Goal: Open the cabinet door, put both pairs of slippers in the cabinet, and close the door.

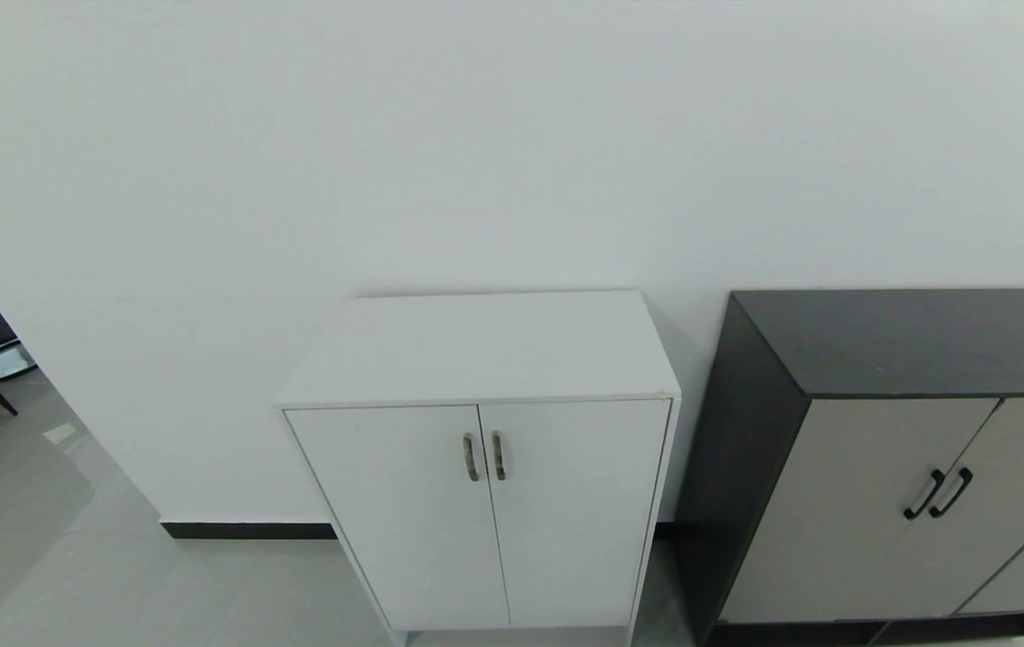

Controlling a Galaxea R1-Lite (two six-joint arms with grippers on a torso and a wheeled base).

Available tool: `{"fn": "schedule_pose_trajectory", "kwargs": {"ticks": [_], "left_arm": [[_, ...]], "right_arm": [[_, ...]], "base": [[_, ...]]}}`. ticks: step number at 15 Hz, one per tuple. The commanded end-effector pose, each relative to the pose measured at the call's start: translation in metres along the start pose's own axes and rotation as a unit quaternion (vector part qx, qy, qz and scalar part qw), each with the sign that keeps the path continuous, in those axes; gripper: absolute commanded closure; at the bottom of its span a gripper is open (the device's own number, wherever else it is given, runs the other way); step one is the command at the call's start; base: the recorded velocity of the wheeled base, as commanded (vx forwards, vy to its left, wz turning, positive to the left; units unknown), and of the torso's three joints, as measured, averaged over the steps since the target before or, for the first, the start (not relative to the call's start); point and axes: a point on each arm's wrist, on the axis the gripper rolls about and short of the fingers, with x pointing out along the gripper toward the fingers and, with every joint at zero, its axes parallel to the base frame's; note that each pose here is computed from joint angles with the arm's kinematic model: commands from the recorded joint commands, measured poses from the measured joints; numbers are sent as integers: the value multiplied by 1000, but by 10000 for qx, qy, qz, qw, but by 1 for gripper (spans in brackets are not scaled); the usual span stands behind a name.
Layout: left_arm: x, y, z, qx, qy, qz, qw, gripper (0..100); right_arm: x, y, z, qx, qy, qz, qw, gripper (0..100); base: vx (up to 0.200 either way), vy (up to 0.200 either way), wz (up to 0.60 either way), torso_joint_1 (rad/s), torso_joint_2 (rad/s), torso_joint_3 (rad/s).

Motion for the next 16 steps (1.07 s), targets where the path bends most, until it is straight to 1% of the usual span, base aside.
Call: {"fn": "schedule_pose_trajectory", "kwargs": {"ticks": [1,2,3,4,5,7,8,10,16], "left_arm": [[0,0,0,1,5,-3,10000,100],[0,0,0,8,5,-10,10000,100],[0,0,0,-7,5,-3,10000,100],[0,0,0,-7,5,13,10000,100],[0,0,0,-7,5,5,10000,100],[0,0,0,8,5,-3,10000,100],[0,0,0,8,5,-3,10000,100],[0,0,0,8,5,-3,10000,100],[0,0,0,8,5,-3,10000,100]], "right_arm": [[-9,-1,-6,-401,-503,18,9979,100],[-10,-1,-7,-665,-629,116,9957,100],[-10,-1,-8,-639,-629,139,9959,100],[-11,-1,-9,-359,-718,-54,9968,100],[-16,-2,-11,-109,-1057,-508,9930,100],[-25,1,-17,119,-1729,-1192,9776,100],[-29,2,-20,139,-2023,-1272,9709,100],[-32,3,-24,168,-2334,-1441,9615,100],[-32,3,-24,175,-2358,-1446,9608,100]], "base": [[0,0,0,0,0,0],[0,0,0,0,0,0],[0,0,0,0,0,0],[0,0,0,0,0,0],[0,0,0,0,0,0],[0,0,0,0,0,0],[0,0,0,0,0,0],[0,0,0,0,0,0],[0,0,0,0,0,0]]}}
